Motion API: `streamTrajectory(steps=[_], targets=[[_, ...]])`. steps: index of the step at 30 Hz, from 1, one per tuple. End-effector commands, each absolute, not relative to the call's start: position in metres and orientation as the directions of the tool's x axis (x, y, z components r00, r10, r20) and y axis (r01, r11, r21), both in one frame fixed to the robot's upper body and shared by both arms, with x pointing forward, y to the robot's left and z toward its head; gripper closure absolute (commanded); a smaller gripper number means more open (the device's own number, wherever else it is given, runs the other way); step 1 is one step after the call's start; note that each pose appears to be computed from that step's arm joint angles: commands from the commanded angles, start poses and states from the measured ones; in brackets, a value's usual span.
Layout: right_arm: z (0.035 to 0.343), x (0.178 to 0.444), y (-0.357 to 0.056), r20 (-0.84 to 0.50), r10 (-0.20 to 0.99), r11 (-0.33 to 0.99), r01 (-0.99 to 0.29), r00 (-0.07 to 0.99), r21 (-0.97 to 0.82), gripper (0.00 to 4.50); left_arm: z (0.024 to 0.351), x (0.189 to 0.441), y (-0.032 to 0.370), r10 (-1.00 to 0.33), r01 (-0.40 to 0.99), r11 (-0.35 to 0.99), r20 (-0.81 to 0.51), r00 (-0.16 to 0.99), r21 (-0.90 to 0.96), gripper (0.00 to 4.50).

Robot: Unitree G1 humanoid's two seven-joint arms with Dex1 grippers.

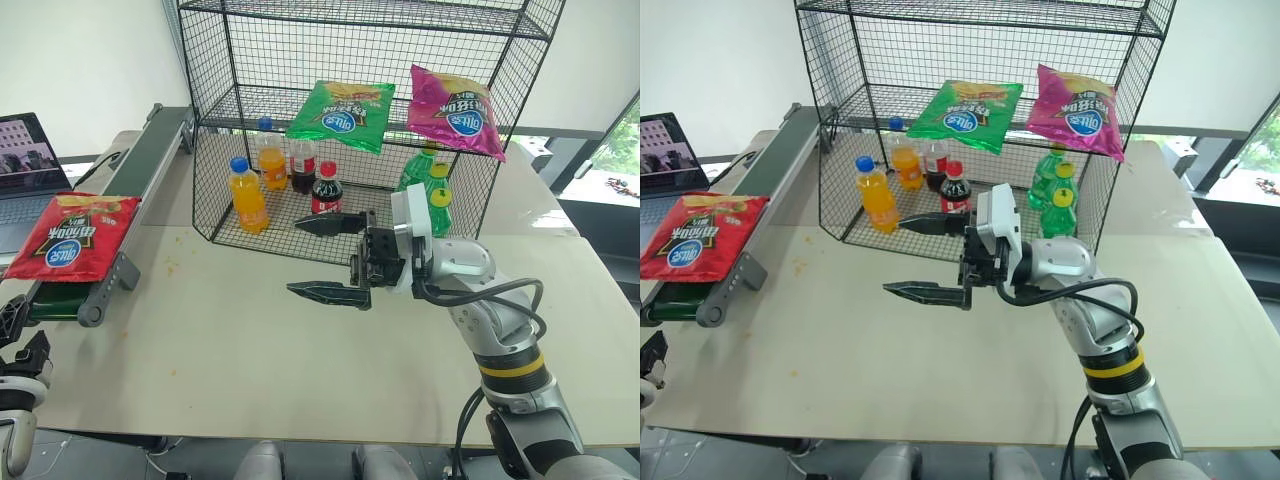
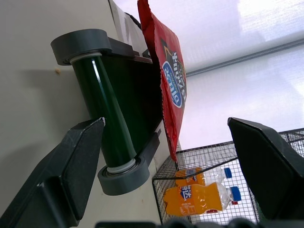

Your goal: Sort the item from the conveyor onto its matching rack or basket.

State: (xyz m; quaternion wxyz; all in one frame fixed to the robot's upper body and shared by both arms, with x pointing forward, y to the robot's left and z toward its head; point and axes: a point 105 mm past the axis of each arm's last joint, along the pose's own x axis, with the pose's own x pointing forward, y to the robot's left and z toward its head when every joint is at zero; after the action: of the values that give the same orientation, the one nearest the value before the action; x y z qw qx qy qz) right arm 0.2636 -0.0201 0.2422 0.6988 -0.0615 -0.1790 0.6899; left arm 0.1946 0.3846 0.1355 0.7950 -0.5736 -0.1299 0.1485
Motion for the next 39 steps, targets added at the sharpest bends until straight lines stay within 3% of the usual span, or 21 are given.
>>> streamTrajectory(steps=[1,13,16,24,27,32,39], targets=[[0.26,0.255,-0.022,0.203,0.978,0.031,-0.915,-0.056,-0.403,0.0,0.147,0.191,0.389,0.376,-0.054,0.332,0.079,0.923,-0.942,0.07],[0.261,0.257,-0.022,0.213,0.976,0.044,-0.915,-0.046,-0.401,0.0,0.146,0.19,0.402,0.376,-0.08,0.379,0.074,0.924,-0.922,0.07],[0.26,0.255,-0.022,0.214,0.976,0.047,-0.916,-0.043,-0.399,0.0,0.145,0.19,0.407,0.384,-0.085,0.387,0.077,0.92,-0.918,0.85],[0.259,0.256,-0.023,0.218,0.976,0.08,-0.917,-0.007,-0.39,0.0,0.157,0.195,0.404,0.344,-0.032,0.417,0.124,0.931,-0.908,4.45],[0.258,0.259,-0.024,0.23,0.973,0.12,-0.916,0.031,-0.384,0.0,0.173,0.205,0.387,0.26,0.033,0.45,0.166,0.951,-0.893,4.45],[0.26,0.265,-0.032,0.267,0.954,0.234,-0.897,0.137,-0.375,0.0,0.221,0.23,0.327,-0.023,0.226,0.521,0.251,0.968,-0.823,4.45],[0.27,0.276,-0.045,0.354,0.885,0.43,-0.825,0.304,-0.367,0.0,0.274,0.255,0.255,-0.291,0.486,0.497,0.39,0.874,-0.719,4.45]])
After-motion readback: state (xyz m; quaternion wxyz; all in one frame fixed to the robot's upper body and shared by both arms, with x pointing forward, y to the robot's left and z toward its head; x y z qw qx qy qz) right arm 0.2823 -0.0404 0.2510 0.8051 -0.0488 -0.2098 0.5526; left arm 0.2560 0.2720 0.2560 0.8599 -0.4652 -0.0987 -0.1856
